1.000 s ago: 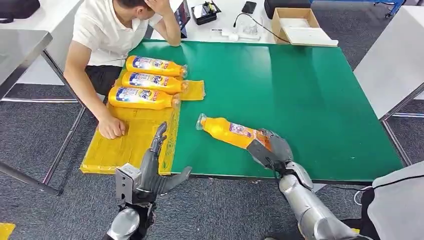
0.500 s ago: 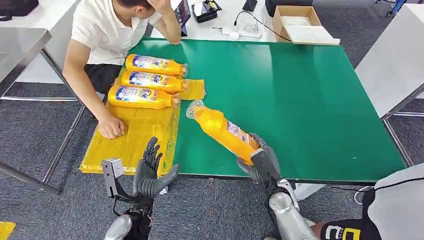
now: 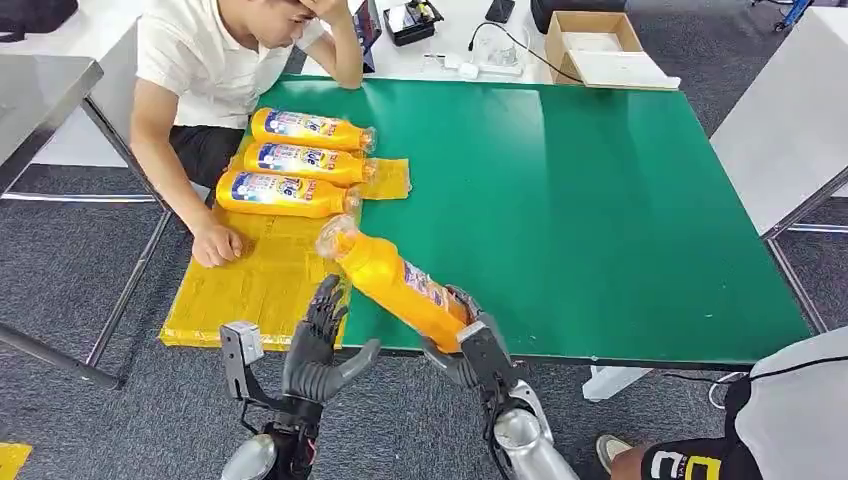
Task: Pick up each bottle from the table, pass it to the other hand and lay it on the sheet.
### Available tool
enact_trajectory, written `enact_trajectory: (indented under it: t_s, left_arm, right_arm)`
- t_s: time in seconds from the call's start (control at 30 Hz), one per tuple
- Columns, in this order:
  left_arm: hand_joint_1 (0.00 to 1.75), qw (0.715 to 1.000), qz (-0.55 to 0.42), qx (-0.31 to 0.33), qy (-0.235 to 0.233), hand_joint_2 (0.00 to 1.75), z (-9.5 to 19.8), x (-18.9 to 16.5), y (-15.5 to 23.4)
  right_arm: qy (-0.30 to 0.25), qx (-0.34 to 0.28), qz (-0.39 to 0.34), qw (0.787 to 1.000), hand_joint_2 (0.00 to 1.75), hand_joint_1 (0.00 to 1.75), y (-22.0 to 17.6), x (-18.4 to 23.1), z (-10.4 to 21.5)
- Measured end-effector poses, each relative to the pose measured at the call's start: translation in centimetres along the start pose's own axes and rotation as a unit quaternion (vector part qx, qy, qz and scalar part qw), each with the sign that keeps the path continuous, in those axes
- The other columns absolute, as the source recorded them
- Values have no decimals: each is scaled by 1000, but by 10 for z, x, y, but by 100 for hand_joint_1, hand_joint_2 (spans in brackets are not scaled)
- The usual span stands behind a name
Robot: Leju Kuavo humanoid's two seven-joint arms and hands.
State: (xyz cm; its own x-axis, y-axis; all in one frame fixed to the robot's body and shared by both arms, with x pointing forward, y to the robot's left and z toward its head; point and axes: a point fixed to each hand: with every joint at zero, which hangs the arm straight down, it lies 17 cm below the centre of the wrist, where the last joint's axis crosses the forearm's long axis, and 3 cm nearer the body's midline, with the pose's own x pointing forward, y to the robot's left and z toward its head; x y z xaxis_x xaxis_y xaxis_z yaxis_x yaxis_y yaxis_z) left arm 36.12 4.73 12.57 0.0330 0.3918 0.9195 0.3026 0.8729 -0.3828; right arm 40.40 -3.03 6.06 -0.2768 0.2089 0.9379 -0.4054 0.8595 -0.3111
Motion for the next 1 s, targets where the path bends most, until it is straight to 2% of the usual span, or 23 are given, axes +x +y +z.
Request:
enact_trajectory:
  t_s: [0.13, 0.43, 0.87, 0.9, 0.93, 0.97, 1.0]
  left_arm:
    - [0, 999, 19, -33, -4, 175, 1, 5, -16]
    - [0, 990, 121, -68, 13, 175, -5, 14, -27]
    - [2, 989, 137, -62, 6, 175, -9, 20, -22]
    - [131, 989, 137, -61, 1, 175, -9, 21, -21]
    - [175, 989, 134, -59, -6, 175, -9, 23, -20]
    - [175, 990, 128, -58, -15, 175, -10, 26, -20]
    - [175, 991, 121, -55, -25, 175, -10, 29, -18]
  right_arm:
    - [-11, 36, 8, 999, 175, 171, 24, 8, -4]
    - [-95, 106, -4, 990, 175, 175, 69, 48, -2]
    - [-103, 133, -5, 986, 175, 175, 85, 52, -1]
    - [-103, 135, -5, 985, 175, 175, 86, 53, -2]
    - [-103, 136, -7, 985, 175, 175, 87, 53, -2]
    - [-102, 139, -9, 985, 175, 168, 88, 54, -3]
    - [-100, 141, -12, 985, 175, 152, 90, 54, -4]
